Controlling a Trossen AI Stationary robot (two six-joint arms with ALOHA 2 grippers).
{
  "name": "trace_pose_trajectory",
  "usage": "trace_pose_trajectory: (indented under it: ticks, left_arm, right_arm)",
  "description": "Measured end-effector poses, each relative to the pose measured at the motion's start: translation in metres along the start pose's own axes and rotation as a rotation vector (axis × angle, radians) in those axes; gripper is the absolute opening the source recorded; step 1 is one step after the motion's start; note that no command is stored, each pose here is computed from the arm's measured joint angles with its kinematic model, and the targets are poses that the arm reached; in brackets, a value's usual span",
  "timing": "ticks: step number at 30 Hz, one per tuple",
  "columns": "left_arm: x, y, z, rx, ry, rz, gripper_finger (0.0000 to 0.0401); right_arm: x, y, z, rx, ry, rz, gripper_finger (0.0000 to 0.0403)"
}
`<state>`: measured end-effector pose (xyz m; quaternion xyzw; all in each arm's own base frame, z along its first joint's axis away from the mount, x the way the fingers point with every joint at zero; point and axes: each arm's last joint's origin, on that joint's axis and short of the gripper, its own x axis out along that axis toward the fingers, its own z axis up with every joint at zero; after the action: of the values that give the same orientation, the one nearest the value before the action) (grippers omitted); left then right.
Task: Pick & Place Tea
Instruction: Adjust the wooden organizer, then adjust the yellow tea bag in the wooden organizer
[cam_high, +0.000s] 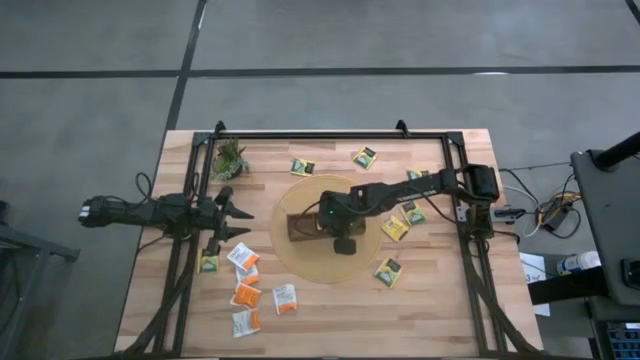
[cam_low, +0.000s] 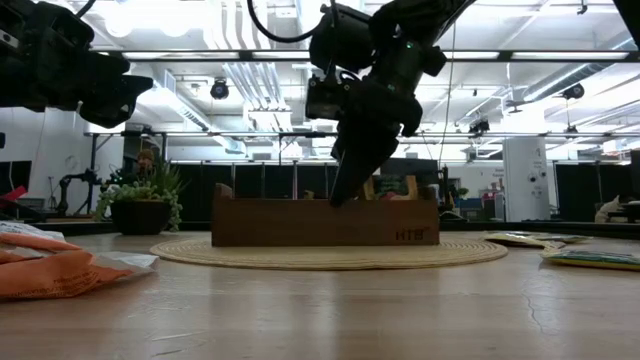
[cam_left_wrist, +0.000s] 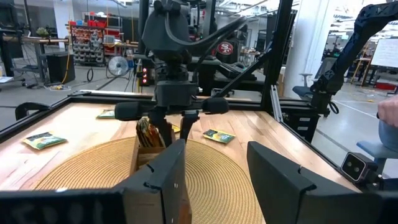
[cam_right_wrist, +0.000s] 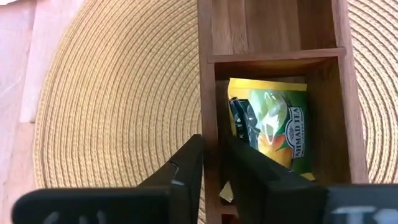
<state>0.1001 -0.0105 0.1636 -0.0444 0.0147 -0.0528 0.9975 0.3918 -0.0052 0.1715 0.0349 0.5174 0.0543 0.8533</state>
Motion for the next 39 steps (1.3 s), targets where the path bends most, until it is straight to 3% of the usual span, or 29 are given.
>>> trace_pose_trajectory:
  ticks: [17, 26, 39]
  left_arm:
    - [0.000, 0.000, 0.000, 0.000, 0.000, 0.000, 0.0167]
    - [0.000, 0.000, 0.000, 0.000, 0.000, 0.000, 0.0167]
    - [0.000, 0.000, 0.000, 0.000, 0.000, 0.000, 0.0167]
  right_arm:
    - [-0.003, 0.000, 0.007, -0.046, -0.020, -0.026, 0.0151]
    - [-0.007, -0.006, 0.011, -0.104, -0.017, -0.302, 0.0157]
    - [-0.010, -0.012, 0.015, -0.119, -0.044, -0.511, 0.0154]
